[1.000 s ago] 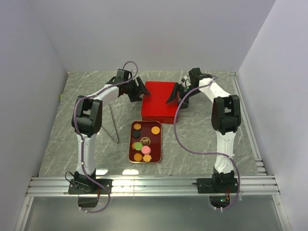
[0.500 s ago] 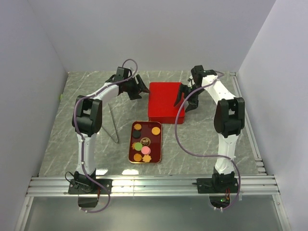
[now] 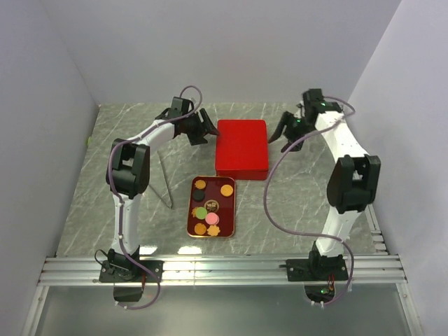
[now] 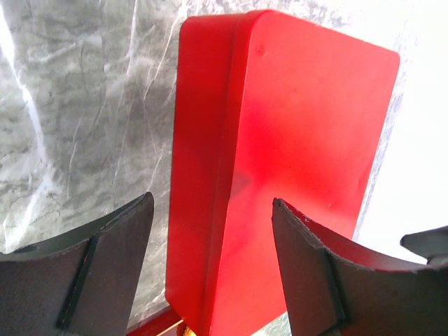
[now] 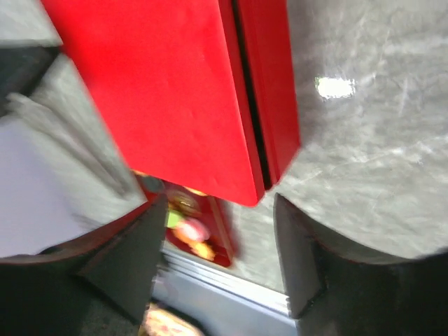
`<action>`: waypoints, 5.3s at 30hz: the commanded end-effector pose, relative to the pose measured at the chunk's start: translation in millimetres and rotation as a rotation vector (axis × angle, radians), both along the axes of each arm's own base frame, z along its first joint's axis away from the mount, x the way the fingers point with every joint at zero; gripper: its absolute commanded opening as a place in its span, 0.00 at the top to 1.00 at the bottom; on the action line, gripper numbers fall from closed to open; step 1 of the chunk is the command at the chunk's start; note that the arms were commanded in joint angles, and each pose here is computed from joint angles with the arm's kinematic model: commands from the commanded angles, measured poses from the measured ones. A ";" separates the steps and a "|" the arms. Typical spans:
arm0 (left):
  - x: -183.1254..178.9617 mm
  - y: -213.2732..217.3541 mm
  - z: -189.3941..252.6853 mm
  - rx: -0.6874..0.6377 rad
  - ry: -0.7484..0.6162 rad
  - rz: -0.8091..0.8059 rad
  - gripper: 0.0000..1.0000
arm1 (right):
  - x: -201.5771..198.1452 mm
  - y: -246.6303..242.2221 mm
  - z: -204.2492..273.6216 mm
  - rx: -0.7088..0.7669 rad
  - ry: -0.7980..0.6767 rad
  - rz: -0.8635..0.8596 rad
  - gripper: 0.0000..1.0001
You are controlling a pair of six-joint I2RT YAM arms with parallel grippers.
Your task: Pack the cookies
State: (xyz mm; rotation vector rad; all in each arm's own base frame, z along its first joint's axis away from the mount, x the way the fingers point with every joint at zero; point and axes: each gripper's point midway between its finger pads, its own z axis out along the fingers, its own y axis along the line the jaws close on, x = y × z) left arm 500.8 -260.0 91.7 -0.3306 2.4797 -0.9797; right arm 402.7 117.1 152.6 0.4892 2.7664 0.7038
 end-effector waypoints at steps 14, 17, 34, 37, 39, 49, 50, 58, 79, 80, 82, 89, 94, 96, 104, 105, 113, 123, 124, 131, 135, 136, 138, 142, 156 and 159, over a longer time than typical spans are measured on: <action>10.1 -25.6 22.5 0.026 -0.069 -0.036 0.26 | 65.7 -29.8 -78.8 0.251 0.100 -0.239 0.88; 10.3 -31.3 20.7 0.061 -0.063 -0.047 0.26 | 74.4 -14.7 -87.6 0.242 0.109 -0.206 0.90; -5.9 -43.5 35.5 0.164 -0.032 -0.048 0.26 | 73.0 84.1 -92.4 0.274 0.129 -0.015 0.91; -13.1 -47.4 32.9 0.180 -0.016 -0.061 0.26 | 74.1 96.7 -89.0 0.293 0.122 0.004 0.91; -20.4 -48.8 30.0 0.190 -0.007 -0.069 0.26 | 76.2 103.1 -87.2 0.303 0.118 0.016 0.91; -25.0 -51.4 46.1 0.165 -0.058 -0.078 0.21 | 74.3 123.4 -82.6 0.341 0.103 0.059 0.91; -22.2 -52.9 54.0 0.150 -0.079 -0.078 0.19 | 72.5 127.3 -81.8 0.342 0.102 0.070 0.92; -29.4 -62.4 81.6 0.052 -0.162 -0.113 0.04 | 67.5 135.3 -83.5 0.349 0.107 0.092 0.92; -35.4 -39.6 29.6 0.427 -0.020 -0.054 0.01 | 65.5 143.4 -82.3 0.345 0.103 0.111 0.94; -37.0 -36.7 23.2 0.439 -0.004 -0.054 0.01 | 65.2 143.7 -81.3 0.342 0.101 0.113 0.94; -41.5 -33.1 14.0 0.460 0.024 -0.059 0.01 | 65.5 143.8 -81.2 0.341 0.102 0.113 0.94; -58.1 -13.0 -14.5 0.525 0.093 -0.044 0.01 | 63.5 143.2 -82.0 0.333 0.107 0.114 0.95; -50.8 2.7 -2.6 0.562 0.068 -0.006 0.01 | 61.9 140.9 -82.4 0.324 0.106 0.113 0.95; -47.4 3.0 4.2 0.566 0.051 -0.003 0.01 | 61.5 141.9 -82.8 0.327 0.107 0.113 0.95; -44.6 2.7 12.4 0.547 0.031 0.003 0.01 | 66.9 130.2 -72.9 0.286 0.073 0.108 0.96; -42.6 3.4 16.5 0.538 0.024 0.009 0.01 | 66.9 125.9 -73.8 0.272 0.071 0.099 0.96; -20.5 42.5 61.2 0.476 -0.029 0.107 0.01 | 80.6 81.8 -45.1 0.197 -0.011 0.022 0.79; -29.7 111.0 145.5 0.427 -0.178 0.259 0.01 | 82.1 49.2 37.1 0.134 -0.193 -0.024 0.68; -37.1 118.5 138.6 0.441 -0.163 0.267 0.01 | 79.0 50.0 43.9 0.134 -0.207 -0.020 0.67; -91.0 184.9 158.5 0.495 -0.261 0.430 0.01 | 43.2 62.7 101.5 0.111 -0.391 0.055 0.61; -130.0 228.4 164.6 0.551 -0.330 0.592 0.01 | 12.3 75.3 130.8 0.096 -0.524 0.121 0.58; -149.6 250.3 169.5 0.590 -0.367 0.691 0.01 | 1.9 74.2 149.3 0.076 -0.592 0.133 0.57; -172.8 270.0 172.2 0.582 -0.390 0.830 0.00 | -16.2 81.4 153.4 0.061 -0.632 0.165 0.56; -235.1 301.9 155.4 0.545 -0.538 1.007 0.01 | -61.1 73.0 181.1 0.062 -0.769 0.169 0.52; -240.1 337.7 72.6 0.585 -0.777 1.236 0.00 | -139.8 42.5 194.0 0.021 -1.039 0.122 0.28; -227.4 340.0 60.9 0.614 -0.776 1.248 0.00 | -151.2 33.2 189.3 0.005 -1.088 0.114 0.16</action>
